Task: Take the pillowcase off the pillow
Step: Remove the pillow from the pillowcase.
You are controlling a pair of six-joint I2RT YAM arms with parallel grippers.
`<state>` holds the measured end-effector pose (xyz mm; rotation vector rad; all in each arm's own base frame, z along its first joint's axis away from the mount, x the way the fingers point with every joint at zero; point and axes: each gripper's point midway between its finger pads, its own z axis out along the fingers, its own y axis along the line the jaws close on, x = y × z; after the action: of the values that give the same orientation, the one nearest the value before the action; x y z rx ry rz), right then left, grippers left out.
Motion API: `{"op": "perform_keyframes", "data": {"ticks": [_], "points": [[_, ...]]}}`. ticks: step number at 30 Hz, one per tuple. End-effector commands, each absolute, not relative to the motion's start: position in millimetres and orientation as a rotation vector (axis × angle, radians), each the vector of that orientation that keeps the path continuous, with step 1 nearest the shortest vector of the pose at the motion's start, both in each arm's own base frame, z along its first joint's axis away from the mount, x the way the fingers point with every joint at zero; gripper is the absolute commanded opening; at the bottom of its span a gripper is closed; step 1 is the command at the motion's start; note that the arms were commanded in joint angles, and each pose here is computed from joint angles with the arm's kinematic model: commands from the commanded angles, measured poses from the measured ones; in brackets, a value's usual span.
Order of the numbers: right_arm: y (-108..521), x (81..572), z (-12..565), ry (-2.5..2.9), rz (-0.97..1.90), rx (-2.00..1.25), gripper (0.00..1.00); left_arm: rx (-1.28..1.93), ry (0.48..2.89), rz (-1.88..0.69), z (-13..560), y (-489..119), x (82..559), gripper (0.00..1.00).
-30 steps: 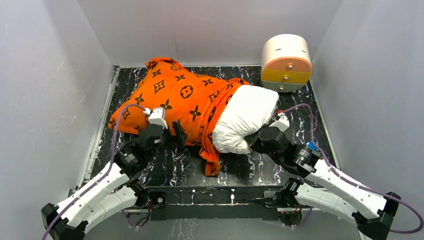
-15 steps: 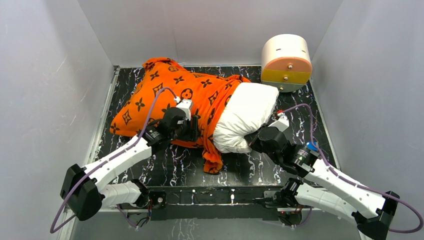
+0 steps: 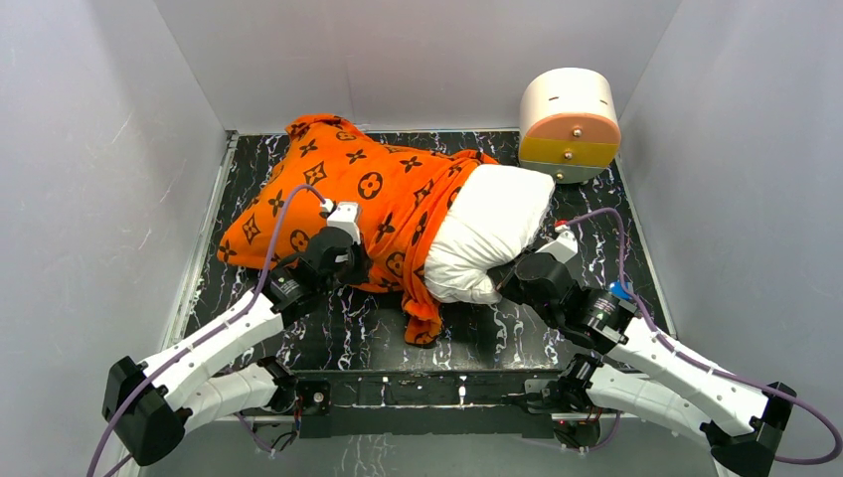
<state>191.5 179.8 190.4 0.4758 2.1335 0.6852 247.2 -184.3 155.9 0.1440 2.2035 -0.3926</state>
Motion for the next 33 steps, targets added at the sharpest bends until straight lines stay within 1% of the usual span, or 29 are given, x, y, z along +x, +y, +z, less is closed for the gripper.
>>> {"op": "perform_keyframes", "data": {"ticks": [1, 5, 7, 10, 15, 17, 20, 23, 24, 26, 28, 29, 30, 31, 33], "points": [[169.0, 213.0, 223.5, 1.961, 0.690, 0.572, 0.00, 0.138, 2.163, -0.326, 162.1, -169.2, 252.9, 0.00], [167.5, 213.2, 223.3, 1.968, 0.671, 0.566, 0.00, 0.038, 2.213, -0.061, 151.9, -124.2, 253.9, 0.00], [156.8, 212.2, 220.7, 1.968, 0.623, 0.606, 0.00, -0.081, 2.212, 0.066, 150.1, -94.6, 253.0, 0.00], [135.7, 213.2, 221.3, 1.924, 0.542, 0.644, 0.00, -0.230, 2.167, 0.171, 147.9, -57.5, 251.7, 0.00], [109.4, 208.8, 219.6, 1.914, 0.418, 0.662, 0.00, -0.447, 2.121, 0.167, 149.9, -15.8, 248.4, 0.00], [103.9, 206.0, 214.6, 1.931, 0.382, 0.670, 0.00, -0.482, 2.111, 0.167, 150.9, -8.5, 247.5, 0.00], [103.8, 204.0, 208.0, 1.949, 0.374, 0.667, 0.00, -0.482, 2.106, 0.153, 155.6, -7.5, 249.7, 0.00], [111.8, 203.8, 202.4, 1.969, 0.404, 0.648, 0.00, -0.346, 2.107, 0.000, 169.9, -34.3, 261.5, 0.00], [116.2, 204.7, 201.7, 1.972, 0.423, 0.640, 0.00, -0.276, 2.107, -0.087, 177.0, -49.8, 265.4, 0.04], [126.7, 207.2, 202.2, 1.974, 0.469, 0.624, 0.00, -0.148, 2.105, -0.260, 191.4, -80.7, 269.2, 0.40], [136.3, 209.3, 201.3, 1.982, 0.500, 0.609, 0.00, -0.040, 2.096, -0.420, 206.1, -108.9, 269.4, 0.60], [140.7, 210.5, 200.9, 1.987, 0.513, 0.601, 0.00, 0.020, 2.090, -0.519, 213.8, -125.3, 266.9, 0.67], [146.1, 211.4, 200.7, 1.994, 0.527, 0.589, 0.00, 0.064, 2.081, -0.590, 220.1, -137.0, 264.9, 0.72], [151.0, 212.4, 199.9, 2.003, 0.537, 0.576, 0.00, 0.122, 2.067, -0.681, 228.4, -151.3, 260.3, 0.75], [160.3, 214.4, 198.2, 2.022, 0.550, 0.549, 0.00, 0.190, 2.032, -0.800, 243.9, -168.9, 256.0, 0.77]]}}
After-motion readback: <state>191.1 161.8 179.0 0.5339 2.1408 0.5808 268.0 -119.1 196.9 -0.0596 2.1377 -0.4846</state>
